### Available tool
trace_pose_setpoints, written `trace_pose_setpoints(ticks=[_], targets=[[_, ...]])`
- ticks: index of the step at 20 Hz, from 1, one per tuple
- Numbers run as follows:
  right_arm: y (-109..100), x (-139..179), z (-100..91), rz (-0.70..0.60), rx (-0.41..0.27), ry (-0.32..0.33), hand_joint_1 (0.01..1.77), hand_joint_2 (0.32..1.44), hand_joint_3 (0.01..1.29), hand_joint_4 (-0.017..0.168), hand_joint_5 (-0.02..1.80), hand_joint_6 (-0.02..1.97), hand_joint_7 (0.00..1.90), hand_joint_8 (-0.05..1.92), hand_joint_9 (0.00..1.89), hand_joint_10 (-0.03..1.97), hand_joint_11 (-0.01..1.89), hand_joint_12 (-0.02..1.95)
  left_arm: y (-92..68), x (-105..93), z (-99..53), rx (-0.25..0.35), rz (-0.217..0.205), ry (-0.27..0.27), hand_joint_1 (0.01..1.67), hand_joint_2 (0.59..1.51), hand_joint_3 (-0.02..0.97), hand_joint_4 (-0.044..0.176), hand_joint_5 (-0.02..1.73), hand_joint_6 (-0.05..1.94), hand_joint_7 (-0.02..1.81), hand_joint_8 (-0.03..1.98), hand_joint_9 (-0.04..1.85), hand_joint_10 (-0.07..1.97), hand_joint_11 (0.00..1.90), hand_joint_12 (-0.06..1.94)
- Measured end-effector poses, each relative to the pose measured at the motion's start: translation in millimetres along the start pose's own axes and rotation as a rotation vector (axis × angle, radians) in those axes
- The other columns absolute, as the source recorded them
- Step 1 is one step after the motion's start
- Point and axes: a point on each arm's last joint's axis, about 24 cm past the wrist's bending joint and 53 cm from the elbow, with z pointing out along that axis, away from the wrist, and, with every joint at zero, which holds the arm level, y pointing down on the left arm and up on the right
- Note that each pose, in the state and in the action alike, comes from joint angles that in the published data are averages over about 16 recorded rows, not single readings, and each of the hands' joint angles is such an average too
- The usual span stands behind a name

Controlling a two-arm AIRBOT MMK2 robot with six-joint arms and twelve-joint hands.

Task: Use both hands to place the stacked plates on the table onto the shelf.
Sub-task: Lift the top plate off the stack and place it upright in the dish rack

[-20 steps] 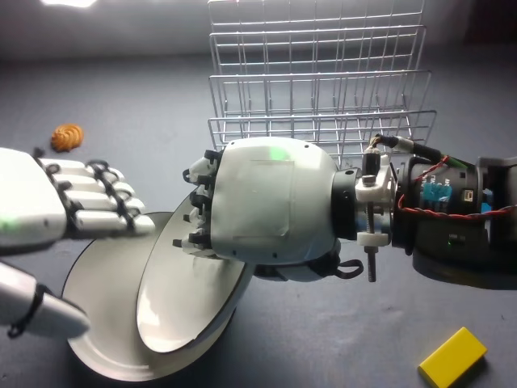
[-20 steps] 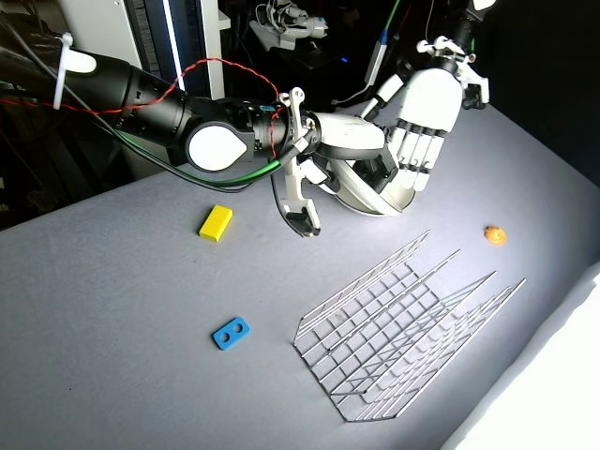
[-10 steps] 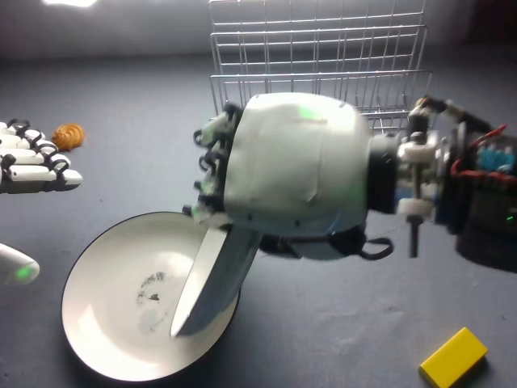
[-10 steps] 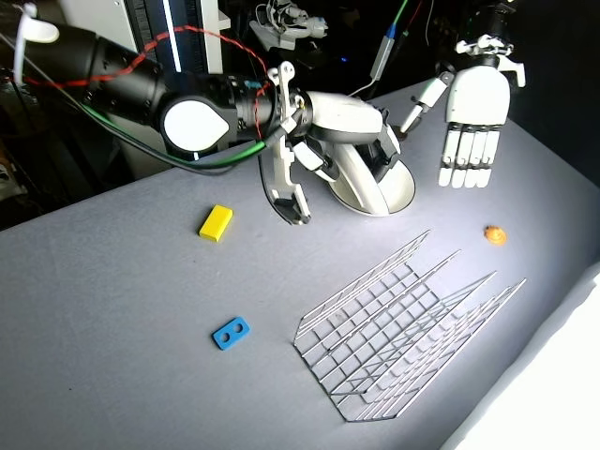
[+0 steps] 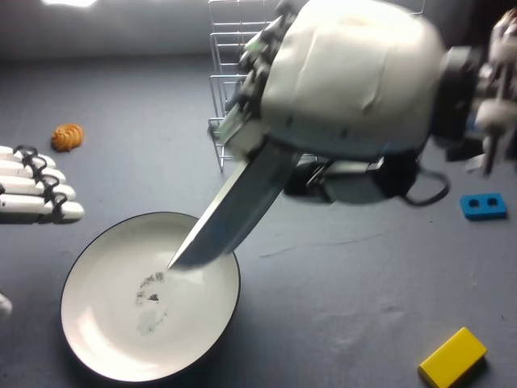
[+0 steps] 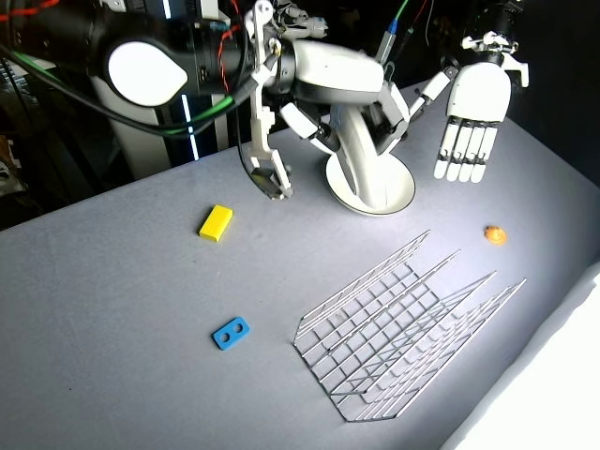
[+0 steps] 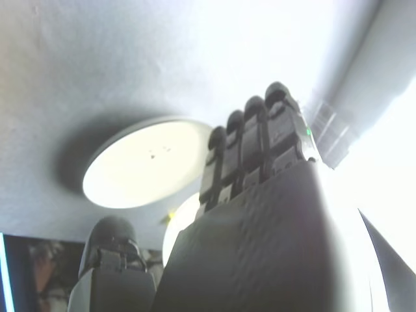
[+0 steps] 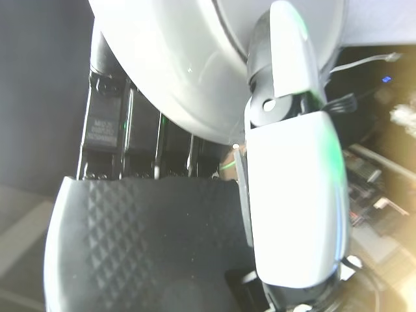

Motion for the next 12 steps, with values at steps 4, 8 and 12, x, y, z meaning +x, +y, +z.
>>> trace_pose_setpoints(ticks=[4, 8, 12], targets=[[-14, -29, -4.7, 0.108, 0.055, -0.047, 1.18, 1.01, 0.01, 0.001, 0.93, 0.99, 1.04, 1.0, 1.02, 0.75, 0.75, 1.34, -20.9, 8.7, -2.7, 0.097, 0.033, 0.034, 0.02, 1.125, 0.0, 0.0, 0.07, 0.02, 0.06, 0.02, 0.04, 0.01, 0.03, 0.04], [-33, -55, -8.9, 0.239, 0.106, -0.093, 1.18, 1.01, 0.01, 0.002, 0.93, 0.99, 1.03, 1.01, 1.01, 0.76, 0.75, 1.35, -44.8, 18.1, -3.5, 0.191, 0.065, 0.065, 0.02, 1.127, 0.0, 0.0, 0.07, 0.02, 0.06, 0.02, 0.04, 0.01, 0.03, 0.05], [-52, -74, -11.6, 0.37, 0.143, -0.137, 1.19, 1.01, 0.01, 0.003, 0.92, 1.0, 1.02, 1.02, 1.0, 0.76, 0.74, 1.34, -65.2, 28.3, -1.5, 0.26, 0.095, 0.095, 0.02, 1.128, 0.0, 0.0, 0.06, 0.02, 0.06, 0.02, 0.03, 0.01, 0.02, 0.05]])
